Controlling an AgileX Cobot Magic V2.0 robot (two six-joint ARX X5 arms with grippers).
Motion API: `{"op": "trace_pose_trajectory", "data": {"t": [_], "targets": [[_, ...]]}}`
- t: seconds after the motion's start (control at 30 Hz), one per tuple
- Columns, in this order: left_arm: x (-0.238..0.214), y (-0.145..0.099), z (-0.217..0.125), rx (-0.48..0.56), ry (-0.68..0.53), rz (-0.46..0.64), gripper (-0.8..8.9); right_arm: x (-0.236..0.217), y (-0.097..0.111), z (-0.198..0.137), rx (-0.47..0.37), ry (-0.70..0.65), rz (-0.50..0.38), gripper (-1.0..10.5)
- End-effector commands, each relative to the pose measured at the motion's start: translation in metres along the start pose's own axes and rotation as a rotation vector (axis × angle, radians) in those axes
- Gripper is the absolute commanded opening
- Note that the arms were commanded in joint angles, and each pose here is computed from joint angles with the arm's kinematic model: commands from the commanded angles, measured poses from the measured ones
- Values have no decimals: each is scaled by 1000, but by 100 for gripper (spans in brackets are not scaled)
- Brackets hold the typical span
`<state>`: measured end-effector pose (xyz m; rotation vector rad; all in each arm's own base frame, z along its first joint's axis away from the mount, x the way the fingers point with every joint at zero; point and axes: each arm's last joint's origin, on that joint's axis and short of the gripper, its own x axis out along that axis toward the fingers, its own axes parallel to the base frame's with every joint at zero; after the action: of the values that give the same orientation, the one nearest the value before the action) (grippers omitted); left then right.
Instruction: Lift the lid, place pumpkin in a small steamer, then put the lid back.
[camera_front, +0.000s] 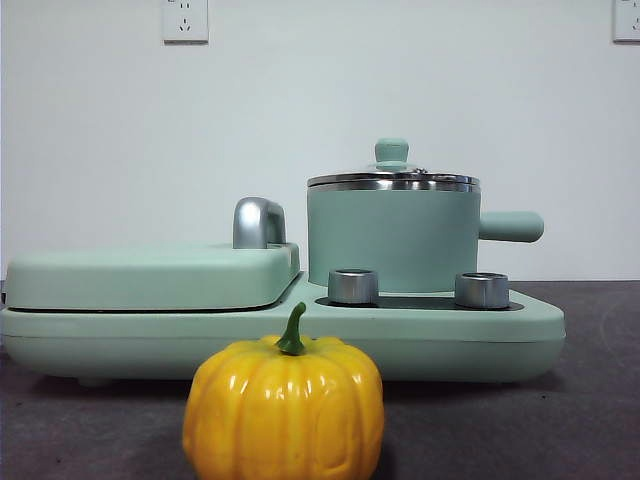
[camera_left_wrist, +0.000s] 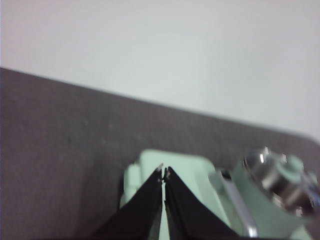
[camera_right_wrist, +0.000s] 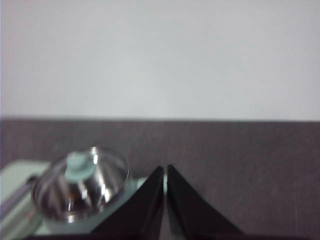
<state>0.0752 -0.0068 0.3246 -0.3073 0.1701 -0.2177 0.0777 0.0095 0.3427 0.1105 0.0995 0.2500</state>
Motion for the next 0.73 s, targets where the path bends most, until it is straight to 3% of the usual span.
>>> {"op": "trace_pose_trajectory", "data": {"t": [0.03,0.23,0.67,0.73], "targets": [[6,-4,12,135,60,-39,10,6,0,5,-100,53,44,9],[26,-7,20,316,175,-180,10,20,-1,2,-196,157,93,9],[72,-23,7,603,324,-403,28,28,6,-6,-486,220,207,12],[77,-25,4,618,344,-427,30,28,8,-7,-508,227,234,73]]}}
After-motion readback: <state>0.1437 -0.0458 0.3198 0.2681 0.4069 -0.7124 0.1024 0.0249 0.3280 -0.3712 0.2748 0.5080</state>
